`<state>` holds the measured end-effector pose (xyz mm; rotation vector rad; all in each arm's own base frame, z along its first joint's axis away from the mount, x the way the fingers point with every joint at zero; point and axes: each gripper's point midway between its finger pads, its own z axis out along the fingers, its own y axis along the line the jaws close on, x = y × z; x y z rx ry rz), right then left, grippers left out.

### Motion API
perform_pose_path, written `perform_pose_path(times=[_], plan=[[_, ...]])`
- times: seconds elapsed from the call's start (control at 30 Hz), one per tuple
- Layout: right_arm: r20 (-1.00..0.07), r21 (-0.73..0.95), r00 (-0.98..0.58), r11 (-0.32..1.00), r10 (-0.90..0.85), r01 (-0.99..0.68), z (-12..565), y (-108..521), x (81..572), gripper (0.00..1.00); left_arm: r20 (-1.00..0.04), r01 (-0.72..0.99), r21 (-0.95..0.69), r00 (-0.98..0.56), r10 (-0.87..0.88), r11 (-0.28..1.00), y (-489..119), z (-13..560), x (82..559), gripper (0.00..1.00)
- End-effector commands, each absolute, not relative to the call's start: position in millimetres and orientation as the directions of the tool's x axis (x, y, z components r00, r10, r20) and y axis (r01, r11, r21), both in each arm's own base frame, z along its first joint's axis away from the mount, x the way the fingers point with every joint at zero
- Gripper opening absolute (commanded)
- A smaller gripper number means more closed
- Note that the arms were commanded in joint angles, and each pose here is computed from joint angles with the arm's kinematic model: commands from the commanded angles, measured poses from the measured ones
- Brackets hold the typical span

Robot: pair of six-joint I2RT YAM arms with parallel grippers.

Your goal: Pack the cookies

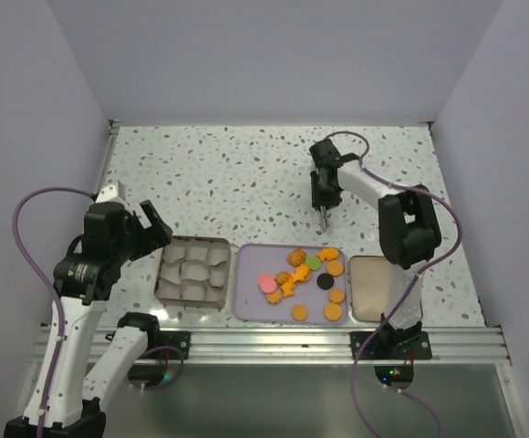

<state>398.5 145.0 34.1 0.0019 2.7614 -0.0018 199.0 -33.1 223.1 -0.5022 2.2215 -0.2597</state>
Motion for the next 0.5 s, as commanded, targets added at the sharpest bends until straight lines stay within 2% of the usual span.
perform_pose_path(times=[0.0, 0.13, 0.47], plan=[[-0.479, 0.048, -0.878, 0.998, -0.010, -0.038, 107.5, 153.0, 412.7, 0.33, -0.718, -0.217, -0.369, -0.550, -0.425, 0.904, -39.4, 238.2, 216.7, 0.92], [-0.496, 0.088, -0.868, 0.994, -0.015, -0.067, 145.9, 154.4, 397.2, 0.33, -0.724, -0.198, -0.389, -0.539, -0.431, 0.900, -43.7, 242.8, 224.8, 0.91], [-0.455, 0.245, -0.889, 0.966, 0.043, -0.079, 198.3, 154.9, 308.7, 0.28, -0.722, -0.162, -0.420, -0.536, -0.438, 0.893, -52.3, 239.8, 234.4, 0.91]])
